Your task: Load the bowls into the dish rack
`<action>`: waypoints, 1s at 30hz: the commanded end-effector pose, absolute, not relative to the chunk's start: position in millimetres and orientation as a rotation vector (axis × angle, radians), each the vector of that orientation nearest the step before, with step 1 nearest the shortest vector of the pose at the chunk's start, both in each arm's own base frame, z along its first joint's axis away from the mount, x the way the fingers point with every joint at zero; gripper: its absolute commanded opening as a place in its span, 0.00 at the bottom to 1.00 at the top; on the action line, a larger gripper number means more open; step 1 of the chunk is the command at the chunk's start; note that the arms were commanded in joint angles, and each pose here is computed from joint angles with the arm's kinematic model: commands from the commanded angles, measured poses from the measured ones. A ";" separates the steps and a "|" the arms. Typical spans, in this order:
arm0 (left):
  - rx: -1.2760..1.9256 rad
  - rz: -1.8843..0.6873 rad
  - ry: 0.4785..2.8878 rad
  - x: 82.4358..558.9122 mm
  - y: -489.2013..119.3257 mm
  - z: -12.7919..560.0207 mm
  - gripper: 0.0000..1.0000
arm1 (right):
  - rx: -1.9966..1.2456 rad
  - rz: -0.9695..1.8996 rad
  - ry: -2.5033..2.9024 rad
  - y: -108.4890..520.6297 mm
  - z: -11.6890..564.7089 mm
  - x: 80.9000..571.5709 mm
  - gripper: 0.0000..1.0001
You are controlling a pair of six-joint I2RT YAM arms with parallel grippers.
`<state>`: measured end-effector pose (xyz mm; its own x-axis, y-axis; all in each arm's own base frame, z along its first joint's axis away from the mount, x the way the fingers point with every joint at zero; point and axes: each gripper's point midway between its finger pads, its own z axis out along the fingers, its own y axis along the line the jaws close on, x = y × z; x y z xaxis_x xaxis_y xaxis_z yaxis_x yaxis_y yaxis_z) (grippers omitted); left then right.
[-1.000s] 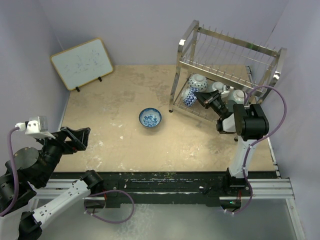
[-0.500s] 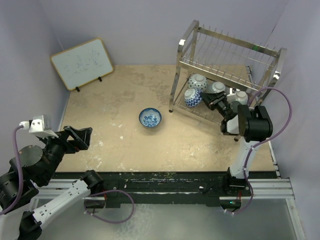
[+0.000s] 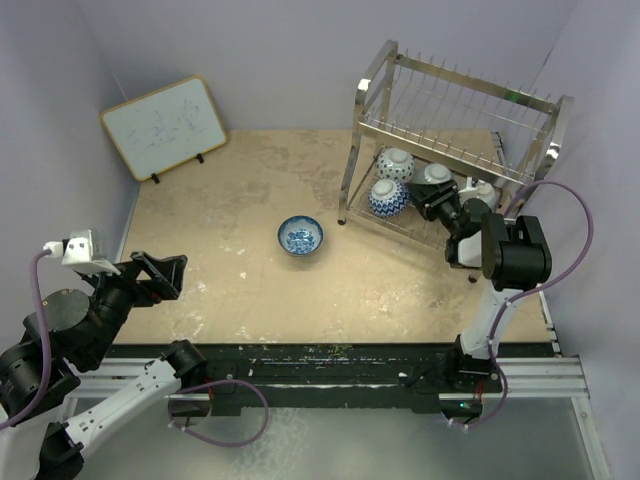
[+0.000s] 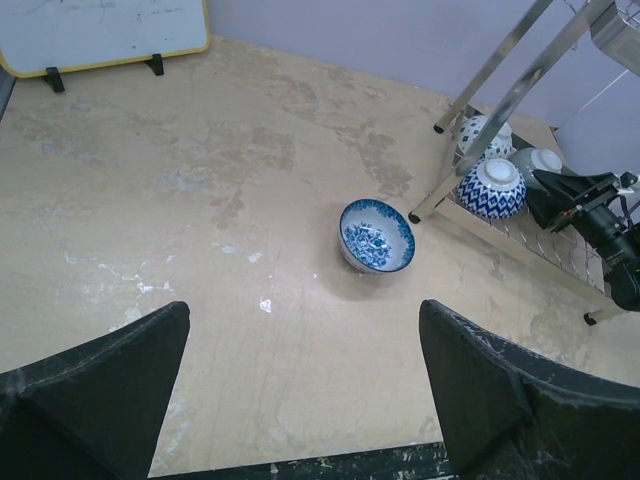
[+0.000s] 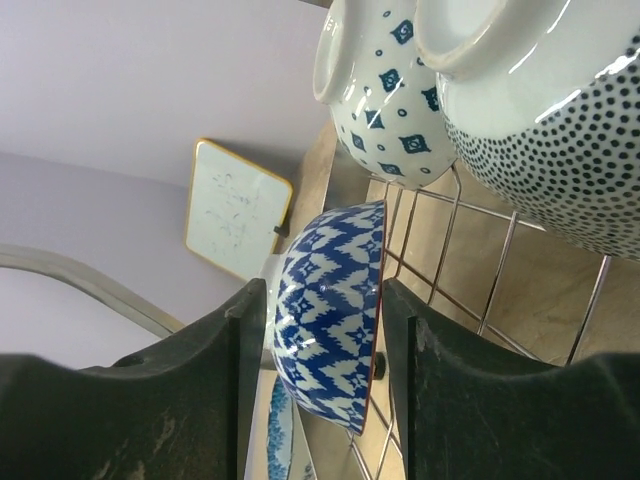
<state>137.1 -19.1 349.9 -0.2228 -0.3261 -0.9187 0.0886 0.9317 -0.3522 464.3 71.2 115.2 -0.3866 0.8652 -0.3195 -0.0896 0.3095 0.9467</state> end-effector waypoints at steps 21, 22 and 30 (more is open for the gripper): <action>-0.166 -0.413 1.733 141.7 -26.6 354.4 0.99 | 0.655 1.044 1.585 48.3 148.6 462.4 0.61; -0.165 -0.411 1.735 142.0 -26.9 353.6 0.99 | 0.638 1.046 1.577 49.0 151.6 462.0 0.61; -0.163 -0.412 1.738 144.1 -29.3 352.1 0.99 | 0.482 1.127 1.563 78.5 171.5 449.9 0.62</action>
<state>140.7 -23.9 344.1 -0.2319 -0.3202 -0.9185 0.0917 0.9328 -0.3484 455.4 64.5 137.0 -0.3352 0.8277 -0.4500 -0.1093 0.4402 0.8912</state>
